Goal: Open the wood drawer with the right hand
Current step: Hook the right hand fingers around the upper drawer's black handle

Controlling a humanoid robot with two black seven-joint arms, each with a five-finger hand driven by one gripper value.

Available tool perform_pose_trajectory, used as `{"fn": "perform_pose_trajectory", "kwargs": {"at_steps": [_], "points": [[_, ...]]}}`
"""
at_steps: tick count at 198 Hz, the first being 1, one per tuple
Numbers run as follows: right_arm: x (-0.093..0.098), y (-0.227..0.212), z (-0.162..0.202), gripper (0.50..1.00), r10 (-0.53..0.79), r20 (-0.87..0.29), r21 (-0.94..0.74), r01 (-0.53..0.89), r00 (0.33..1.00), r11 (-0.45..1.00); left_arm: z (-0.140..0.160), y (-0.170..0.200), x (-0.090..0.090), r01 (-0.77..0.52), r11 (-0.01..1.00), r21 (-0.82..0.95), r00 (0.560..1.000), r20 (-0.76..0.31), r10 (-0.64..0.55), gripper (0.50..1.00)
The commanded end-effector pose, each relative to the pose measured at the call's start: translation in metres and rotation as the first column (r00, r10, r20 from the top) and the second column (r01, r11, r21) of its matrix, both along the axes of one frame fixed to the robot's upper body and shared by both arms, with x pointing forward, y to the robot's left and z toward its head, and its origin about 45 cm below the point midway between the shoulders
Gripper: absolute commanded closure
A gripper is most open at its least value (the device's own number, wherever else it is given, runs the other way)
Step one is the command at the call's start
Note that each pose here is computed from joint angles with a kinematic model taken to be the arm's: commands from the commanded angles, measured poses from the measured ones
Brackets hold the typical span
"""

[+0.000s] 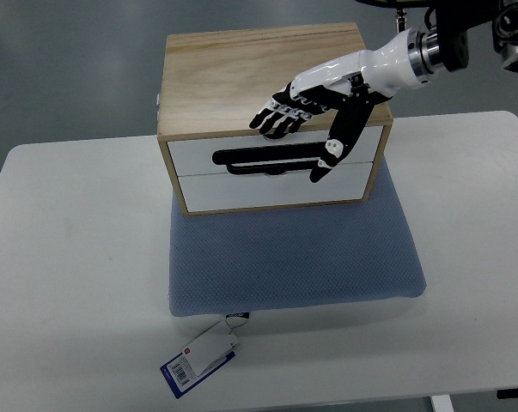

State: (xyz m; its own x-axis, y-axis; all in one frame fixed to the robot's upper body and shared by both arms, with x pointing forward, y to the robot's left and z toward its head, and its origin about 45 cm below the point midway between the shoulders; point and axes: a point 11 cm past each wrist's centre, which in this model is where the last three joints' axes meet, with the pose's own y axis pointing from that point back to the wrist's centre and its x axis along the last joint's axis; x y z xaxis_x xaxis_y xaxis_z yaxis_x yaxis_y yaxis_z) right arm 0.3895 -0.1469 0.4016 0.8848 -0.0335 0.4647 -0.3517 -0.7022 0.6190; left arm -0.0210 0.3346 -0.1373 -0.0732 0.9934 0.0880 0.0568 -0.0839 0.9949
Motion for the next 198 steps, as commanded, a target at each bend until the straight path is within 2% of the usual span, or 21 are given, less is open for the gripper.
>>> {"fn": "perform_pose_trajectory", "kwargs": {"at_steps": [1,78,167,198], "points": [[-0.001,0.007,-0.006,0.572,0.009,-0.005,-0.028,-0.009,1.000,1.000,0.000,0.000,0.000,0.000,1.000,0.001,1.000,0.001,0.000,0.500],[0.003,0.033,-0.025,0.572,-0.052,0.020,-0.085,0.054,0.998,0.995,0.000,0.000,0.000,0.000,1.000,-0.001,1.000,0.000,0.000,0.500],[0.005,0.029,-0.039,0.574,-0.103,0.003,-0.118,0.102,0.995,0.988,0.000,0.000,0.000,0.000,1.000,0.001,1.000,-0.001,0.000,0.500],[0.013,0.026,-0.043,0.574,-0.164,0.031,-0.125,0.167,0.986,0.978,0.000,0.000,0.000,0.000,1.000,0.001,1.000,0.001,0.000,0.500]]}}
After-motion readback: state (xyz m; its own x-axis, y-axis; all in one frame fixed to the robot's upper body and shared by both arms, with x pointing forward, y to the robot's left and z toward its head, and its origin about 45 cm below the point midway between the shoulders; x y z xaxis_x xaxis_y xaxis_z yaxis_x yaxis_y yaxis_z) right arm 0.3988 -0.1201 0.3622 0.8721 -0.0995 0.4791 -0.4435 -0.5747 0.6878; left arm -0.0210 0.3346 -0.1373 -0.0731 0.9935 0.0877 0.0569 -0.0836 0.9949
